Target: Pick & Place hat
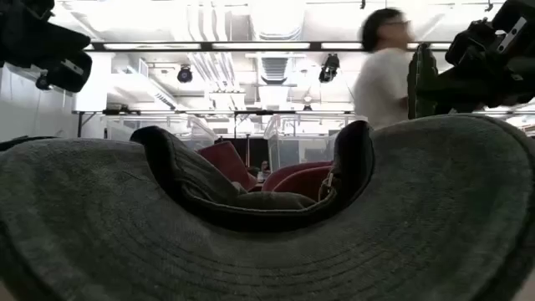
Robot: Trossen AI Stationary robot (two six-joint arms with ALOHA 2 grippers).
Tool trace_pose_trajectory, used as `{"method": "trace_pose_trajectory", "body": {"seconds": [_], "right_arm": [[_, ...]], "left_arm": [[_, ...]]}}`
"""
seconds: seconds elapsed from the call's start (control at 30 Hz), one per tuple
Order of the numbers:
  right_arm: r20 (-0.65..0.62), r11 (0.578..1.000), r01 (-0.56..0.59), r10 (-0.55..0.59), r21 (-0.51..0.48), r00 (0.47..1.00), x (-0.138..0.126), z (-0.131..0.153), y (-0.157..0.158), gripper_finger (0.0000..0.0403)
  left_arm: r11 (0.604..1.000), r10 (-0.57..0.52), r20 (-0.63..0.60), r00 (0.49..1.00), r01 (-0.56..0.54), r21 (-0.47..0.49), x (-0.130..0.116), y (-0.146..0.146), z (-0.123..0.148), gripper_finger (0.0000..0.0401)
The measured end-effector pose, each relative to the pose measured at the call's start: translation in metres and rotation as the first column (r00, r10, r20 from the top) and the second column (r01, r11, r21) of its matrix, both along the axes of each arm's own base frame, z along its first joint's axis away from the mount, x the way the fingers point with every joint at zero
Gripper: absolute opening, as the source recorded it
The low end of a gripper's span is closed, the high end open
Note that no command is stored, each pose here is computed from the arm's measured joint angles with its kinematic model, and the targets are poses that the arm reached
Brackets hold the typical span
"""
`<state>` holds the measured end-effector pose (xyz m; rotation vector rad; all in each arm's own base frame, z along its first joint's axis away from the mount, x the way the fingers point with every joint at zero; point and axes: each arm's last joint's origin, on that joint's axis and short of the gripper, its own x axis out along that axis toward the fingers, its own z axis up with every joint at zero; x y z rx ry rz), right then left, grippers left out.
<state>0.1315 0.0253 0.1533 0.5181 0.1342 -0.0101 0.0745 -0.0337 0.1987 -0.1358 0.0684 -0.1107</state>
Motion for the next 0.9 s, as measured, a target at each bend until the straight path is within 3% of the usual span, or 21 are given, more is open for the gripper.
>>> {"method": "trace_pose_trajectory", "body": {"seconds": [0.13, 0.53, 0.67, 0.77, 0.9], "right_arm": [[-0.002, 0.996, 0.012, -0.011, 0.085, 1.0, 0.0, 0.0001, 0.0, 0.0009], [-0.002, 0.986, 0.022, -0.022, 0.167, 1.0, 0.0001, 0.0005, 0.0, 0.0009], [-0.005, 0.971, 0.032, -0.031, 0.235, 0.999, 0.0001, 0.0005, 0.0, 0.0009], [-0.012, 0.941, 0.045, -0.044, 0.337, 0.999, 0.0001, 0.0005, 0.0, 0.0009], [-0.027, 0.858, 0.069, -0.065, 0.509, 0.998, 0.0001, 0.0005, 0.0, 0.0009]], "left_arm": [[0.996, 0.008, -0.018, 1.0, -0.009, -0.092, 0.0, 0.0001, -0.0007, 0.0], [0.994, 0.021, -0.05, 0.999, -0.026, -0.107, -0.0003, 0.0006, -0.0038, 0.0], [0.993, 0.027, -0.049, 0.998, -0.033, -0.11, -0.0002, 0.0007, -0.0037, 0.0], [0.993, 0.032, -0.049, 0.998, -0.037, -0.113, -0.0002, 0.0009, -0.0037, 0.0], [0.992, 0.033, -0.049, 0.998, -0.039, -0.117, -0.0002, 0.0009, -0.0037, 0.0]]}}
